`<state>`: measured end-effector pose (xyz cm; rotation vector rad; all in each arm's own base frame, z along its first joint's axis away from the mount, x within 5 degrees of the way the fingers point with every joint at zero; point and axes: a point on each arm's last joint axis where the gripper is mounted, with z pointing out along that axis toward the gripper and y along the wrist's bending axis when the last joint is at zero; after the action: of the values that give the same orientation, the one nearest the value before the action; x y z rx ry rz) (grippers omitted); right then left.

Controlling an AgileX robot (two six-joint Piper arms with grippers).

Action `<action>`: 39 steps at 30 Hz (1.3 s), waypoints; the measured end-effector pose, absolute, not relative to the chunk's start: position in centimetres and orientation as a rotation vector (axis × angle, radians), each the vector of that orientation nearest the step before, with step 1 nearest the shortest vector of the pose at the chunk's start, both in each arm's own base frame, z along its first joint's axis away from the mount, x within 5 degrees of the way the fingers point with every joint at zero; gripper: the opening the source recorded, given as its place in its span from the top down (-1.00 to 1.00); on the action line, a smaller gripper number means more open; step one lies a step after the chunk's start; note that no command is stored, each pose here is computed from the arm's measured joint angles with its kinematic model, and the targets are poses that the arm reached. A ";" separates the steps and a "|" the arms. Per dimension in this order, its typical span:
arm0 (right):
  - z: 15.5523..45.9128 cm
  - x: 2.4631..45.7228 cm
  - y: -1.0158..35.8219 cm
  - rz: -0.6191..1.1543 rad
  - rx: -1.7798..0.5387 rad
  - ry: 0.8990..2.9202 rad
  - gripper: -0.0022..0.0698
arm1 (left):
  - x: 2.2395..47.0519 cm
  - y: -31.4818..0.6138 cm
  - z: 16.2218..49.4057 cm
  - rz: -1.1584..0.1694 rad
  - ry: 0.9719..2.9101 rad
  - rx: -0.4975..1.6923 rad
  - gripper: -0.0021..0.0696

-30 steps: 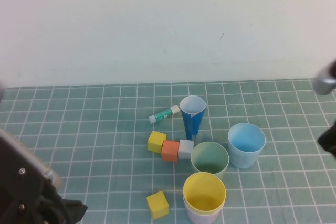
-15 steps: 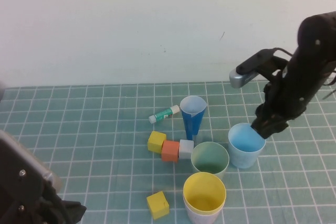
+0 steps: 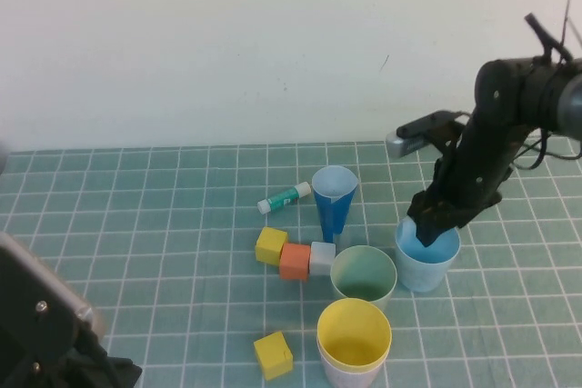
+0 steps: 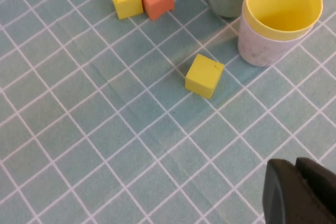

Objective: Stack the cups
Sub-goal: Pick up the blue cup, then place the blue cup on the green cup

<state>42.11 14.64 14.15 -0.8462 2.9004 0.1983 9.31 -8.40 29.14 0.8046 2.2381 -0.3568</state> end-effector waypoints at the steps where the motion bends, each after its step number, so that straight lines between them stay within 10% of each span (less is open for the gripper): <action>1: 13.7 42.2 14.8 0.216 -0.848 2.906 -0.39 | 9.3 -8.4 29.1 -0.348 2.235 0.808 0.94; 10: 11.8 42.0 15.4 0.320 -0.884 2.925 0.85 | 9.4 -8.3 29.1 -0.323 2.226 0.817 0.94; 27: 33.6 35.1 11.2 -0.004 -0.837 2.643 0.89 | 9.5 -8.3 29.2 -0.321 2.225 0.817 0.94; 39: 31.6 34.3 15.6 0.155 -0.984 2.606 0.89 | 9.3 -8.1 29.0 -0.309 2.251 0.823 0.94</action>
<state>34.35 15.59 31.61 -0.9841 2.6061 0.1546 9.33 -8.12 28.98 0.8235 2.2514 -0.3095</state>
